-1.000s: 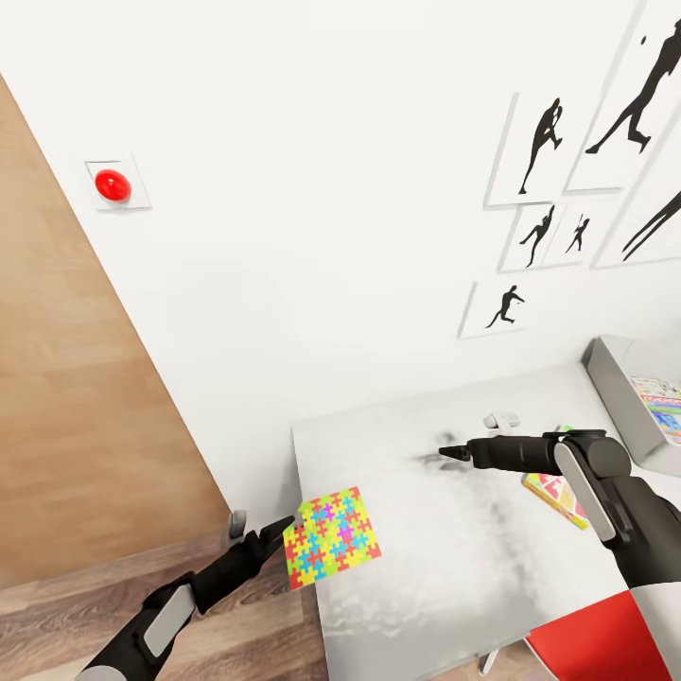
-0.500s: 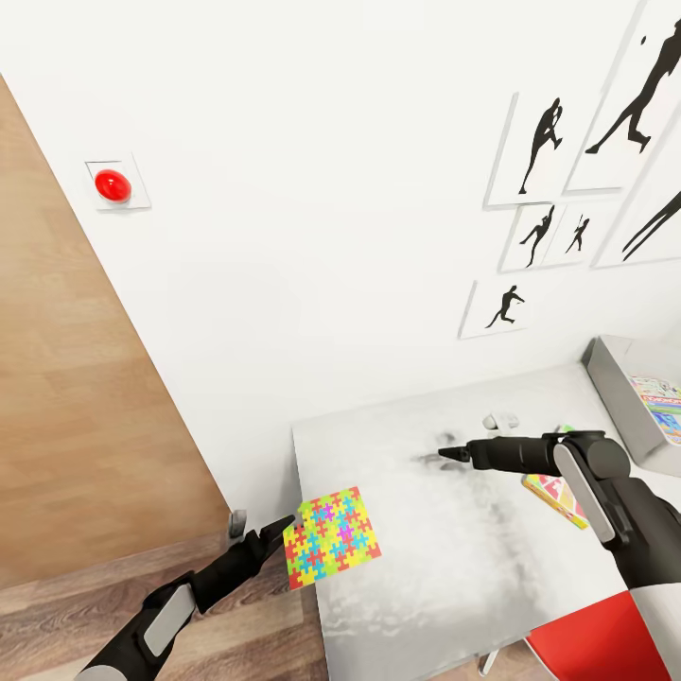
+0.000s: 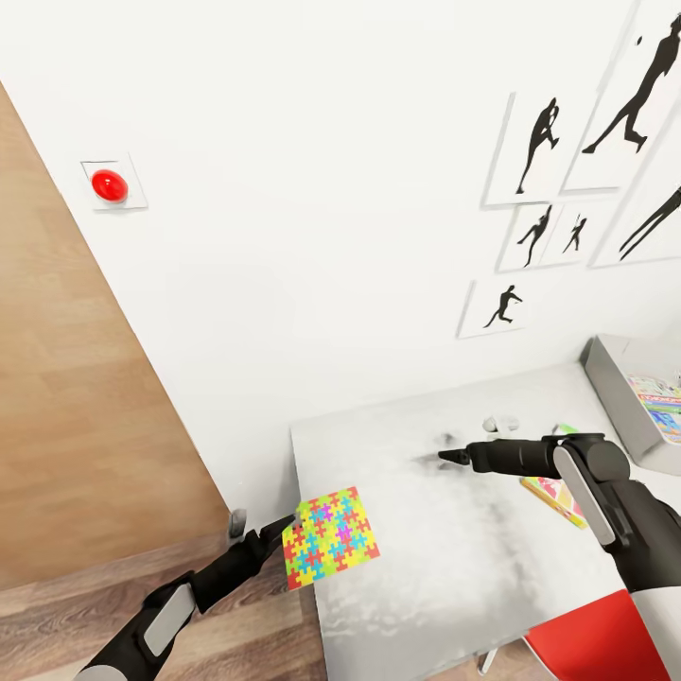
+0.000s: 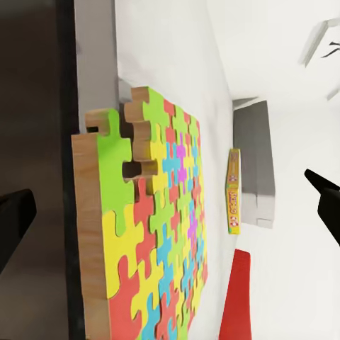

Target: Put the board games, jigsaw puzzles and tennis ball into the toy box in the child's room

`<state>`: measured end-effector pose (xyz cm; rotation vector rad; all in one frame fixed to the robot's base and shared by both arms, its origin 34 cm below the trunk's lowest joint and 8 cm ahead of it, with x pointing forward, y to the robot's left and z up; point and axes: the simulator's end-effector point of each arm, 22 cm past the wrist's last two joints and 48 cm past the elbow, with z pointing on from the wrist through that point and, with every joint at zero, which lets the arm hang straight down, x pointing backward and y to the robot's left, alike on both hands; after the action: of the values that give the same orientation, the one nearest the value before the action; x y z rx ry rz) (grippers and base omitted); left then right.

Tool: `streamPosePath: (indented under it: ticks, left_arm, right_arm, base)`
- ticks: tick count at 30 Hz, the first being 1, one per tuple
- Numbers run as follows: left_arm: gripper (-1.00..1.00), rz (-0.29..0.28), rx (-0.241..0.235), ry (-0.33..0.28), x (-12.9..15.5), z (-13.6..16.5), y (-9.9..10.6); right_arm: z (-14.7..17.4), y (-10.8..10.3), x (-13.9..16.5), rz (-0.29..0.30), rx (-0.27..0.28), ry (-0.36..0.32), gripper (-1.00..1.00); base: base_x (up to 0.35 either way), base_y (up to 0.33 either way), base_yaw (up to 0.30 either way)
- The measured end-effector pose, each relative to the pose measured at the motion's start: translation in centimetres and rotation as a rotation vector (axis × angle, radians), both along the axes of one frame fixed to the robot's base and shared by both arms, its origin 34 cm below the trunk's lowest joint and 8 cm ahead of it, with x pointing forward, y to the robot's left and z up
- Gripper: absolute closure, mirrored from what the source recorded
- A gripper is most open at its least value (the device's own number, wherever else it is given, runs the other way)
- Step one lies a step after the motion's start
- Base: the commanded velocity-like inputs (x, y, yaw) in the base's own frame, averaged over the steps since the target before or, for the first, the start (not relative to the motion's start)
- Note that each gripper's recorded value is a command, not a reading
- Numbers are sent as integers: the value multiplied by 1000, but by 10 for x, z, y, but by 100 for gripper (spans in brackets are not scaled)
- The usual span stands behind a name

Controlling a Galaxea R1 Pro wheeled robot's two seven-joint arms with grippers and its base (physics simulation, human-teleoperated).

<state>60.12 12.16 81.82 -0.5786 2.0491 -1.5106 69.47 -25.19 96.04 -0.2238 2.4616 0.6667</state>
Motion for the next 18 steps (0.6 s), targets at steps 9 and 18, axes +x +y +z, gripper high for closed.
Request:
streamPosePath:
  ticks: [9,18]
  left_arm:
    - [-100,0,0,0,0,0,0]
    - [-100,0,0,0,0,0,0]
  right_arm:
    - [0,0,0,0,0,0,-100]
    - [0,0,-1,1,0,0,-100]
  base:
    - [0,0,-114]
    - [0,0,-36]
